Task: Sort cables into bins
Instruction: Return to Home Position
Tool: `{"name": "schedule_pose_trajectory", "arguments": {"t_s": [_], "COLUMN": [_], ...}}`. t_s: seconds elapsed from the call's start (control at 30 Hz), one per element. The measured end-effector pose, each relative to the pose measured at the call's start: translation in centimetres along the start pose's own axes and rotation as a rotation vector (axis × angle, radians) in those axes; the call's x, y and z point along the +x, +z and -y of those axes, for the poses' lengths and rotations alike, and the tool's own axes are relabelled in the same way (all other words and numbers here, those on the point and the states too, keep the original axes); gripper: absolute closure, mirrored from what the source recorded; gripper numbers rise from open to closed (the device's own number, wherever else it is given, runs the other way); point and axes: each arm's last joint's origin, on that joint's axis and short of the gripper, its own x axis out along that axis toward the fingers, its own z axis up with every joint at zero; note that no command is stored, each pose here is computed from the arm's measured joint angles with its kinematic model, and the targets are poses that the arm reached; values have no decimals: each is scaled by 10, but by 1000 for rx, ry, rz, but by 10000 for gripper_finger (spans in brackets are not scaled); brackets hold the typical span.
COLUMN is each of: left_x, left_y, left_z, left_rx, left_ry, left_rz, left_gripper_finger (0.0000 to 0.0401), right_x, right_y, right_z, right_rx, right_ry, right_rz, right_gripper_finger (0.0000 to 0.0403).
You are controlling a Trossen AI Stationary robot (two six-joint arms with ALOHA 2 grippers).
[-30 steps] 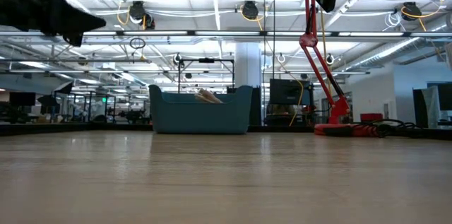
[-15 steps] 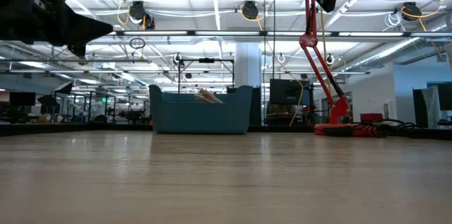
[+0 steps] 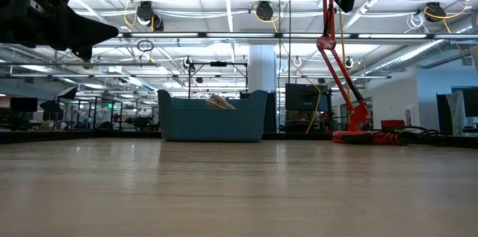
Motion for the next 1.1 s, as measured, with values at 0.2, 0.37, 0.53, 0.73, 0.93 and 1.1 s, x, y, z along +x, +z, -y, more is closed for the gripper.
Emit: {"name": "schedule_pose_trajectory", "arguments": {"t_s": [0.2, 0.37, 0.53, 0.73, 0.93, 1.1], "left_x": [0, 0, 0, 0, 0, 0], "left_y": [0, 0, 0, 0, 0, 1], "left_z": [0, 0, 0, 0, 0, 0], "left_rx": [97, 98, 70, 45, 45, 44], "left_ry": [1, 12, 13, 11, 9, 9], "left_rz": [-2, -2, -2, -2, -2, 11], "left_gripper_finger": [380, 380, 380, 380, 380, 380], "right_x": [0, 0, 0, 0, 0, 0], "right_y": [0, 0, 0, 0, 0, -9], "right_z": [0, 0, -1, -1, -1, 3], "right_rx": [-2, -3, -3, -3, -21, -90], "right_ry": [0, 3, 25, 27, 27, -19], "right_rz": [0, -1, -9, -9, -9, -84], "right_gripper_finger": [403, 403, 403, 403, 403, 403]}}
